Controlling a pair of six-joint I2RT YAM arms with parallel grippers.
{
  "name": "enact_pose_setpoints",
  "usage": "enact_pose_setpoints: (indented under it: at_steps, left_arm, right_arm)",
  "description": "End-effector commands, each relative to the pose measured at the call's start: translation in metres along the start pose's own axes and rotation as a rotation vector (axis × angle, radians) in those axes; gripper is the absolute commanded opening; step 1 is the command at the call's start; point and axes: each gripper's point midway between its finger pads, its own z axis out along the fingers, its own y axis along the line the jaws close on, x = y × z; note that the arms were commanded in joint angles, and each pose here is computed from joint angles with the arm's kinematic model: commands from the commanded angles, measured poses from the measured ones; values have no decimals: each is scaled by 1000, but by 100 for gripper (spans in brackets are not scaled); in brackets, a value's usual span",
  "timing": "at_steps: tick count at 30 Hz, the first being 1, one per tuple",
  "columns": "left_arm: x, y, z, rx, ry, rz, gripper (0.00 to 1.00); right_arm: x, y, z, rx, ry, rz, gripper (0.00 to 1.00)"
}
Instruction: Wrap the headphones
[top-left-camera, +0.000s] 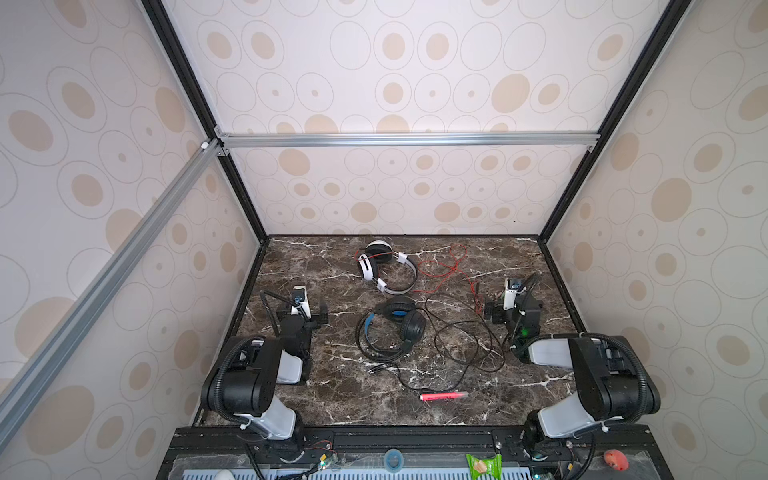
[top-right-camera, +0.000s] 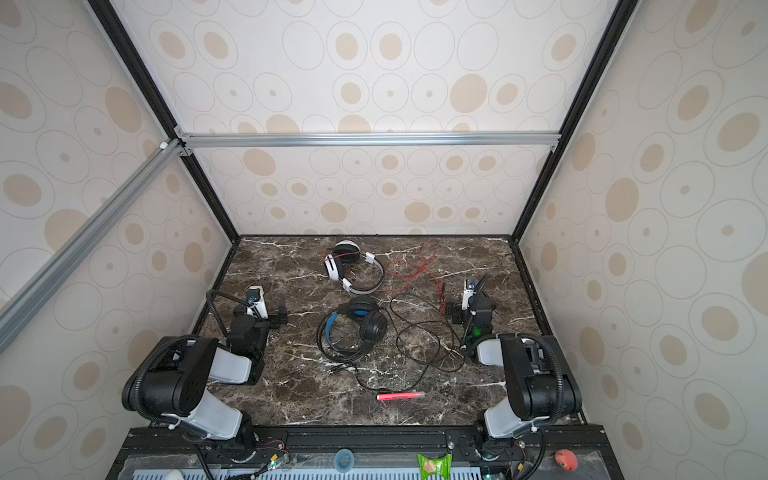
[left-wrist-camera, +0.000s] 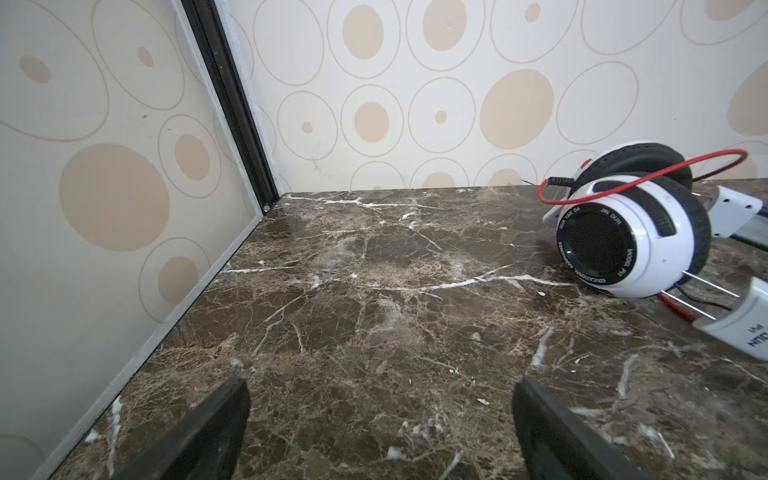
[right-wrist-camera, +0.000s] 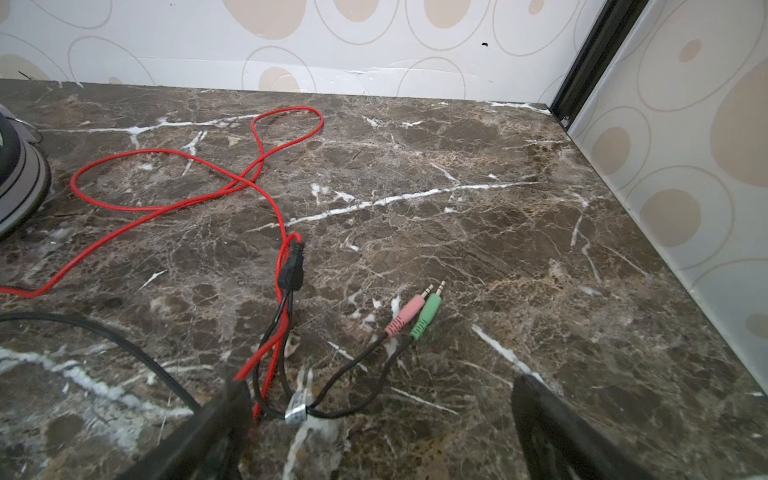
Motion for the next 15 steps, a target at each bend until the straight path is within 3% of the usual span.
enact_pose_setpoints:
  at_steps: [1, 15]
  left_arm:
    - [-12, 2, 1, 0, -44, -14, 98]
    - [-12, 2, 1, -1, -45, -14, 98]
  right_arm:
    - [0, -1, 0, 12, -12, 4, 100]
    - [1, -2, 0, 13, -9, 4, 100]
